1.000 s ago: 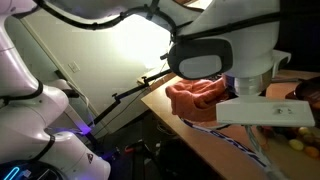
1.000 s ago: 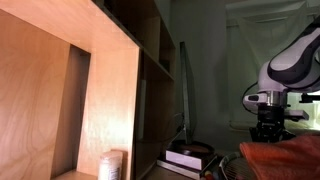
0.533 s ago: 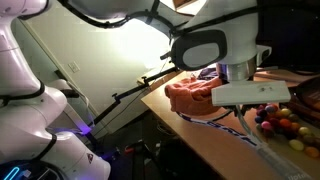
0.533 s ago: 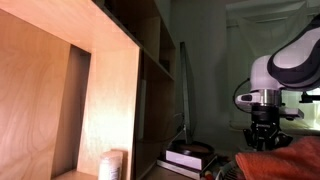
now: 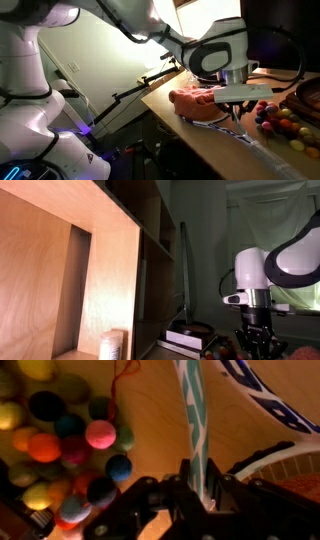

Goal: Put the towel on the tennis racket then move the racket to the left

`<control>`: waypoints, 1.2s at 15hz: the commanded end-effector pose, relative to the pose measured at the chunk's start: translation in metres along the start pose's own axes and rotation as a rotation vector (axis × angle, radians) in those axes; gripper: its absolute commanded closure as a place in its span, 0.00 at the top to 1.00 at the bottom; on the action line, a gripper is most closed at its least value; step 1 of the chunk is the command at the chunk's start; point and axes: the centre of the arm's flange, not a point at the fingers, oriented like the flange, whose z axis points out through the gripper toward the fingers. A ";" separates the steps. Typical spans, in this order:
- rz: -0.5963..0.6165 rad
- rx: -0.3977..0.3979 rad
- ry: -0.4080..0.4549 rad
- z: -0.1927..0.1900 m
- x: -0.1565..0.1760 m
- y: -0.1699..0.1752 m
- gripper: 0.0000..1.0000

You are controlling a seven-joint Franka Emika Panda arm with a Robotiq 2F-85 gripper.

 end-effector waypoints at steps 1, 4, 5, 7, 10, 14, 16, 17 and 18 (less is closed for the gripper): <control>0.003 0.027 -0.057 0.017 0.022 0.021 0.08; -0.014 0.051 -0.071 0.034 0.032 0.028 0.08; -0.020 0.061 -0.065 0.037 0.034 0.029 0.08; -0.026 0.083 -0.063 0.036 0.036 0.032 0.08; -0.013 0.094 -0.068 0.029 0.035 0.032 0.44; -0.005 0.026 -0.049 -0.001 0.024 0.012 0.63; 0.005 -0.005 -0.036 -0.019 0.022 0.003 0.78; -0.004 -0.021 -0.037 -0.027 0.020 0.000 0.87; 0.002 -0.036 -0.025 -0.035 0.019 -0.004 0.93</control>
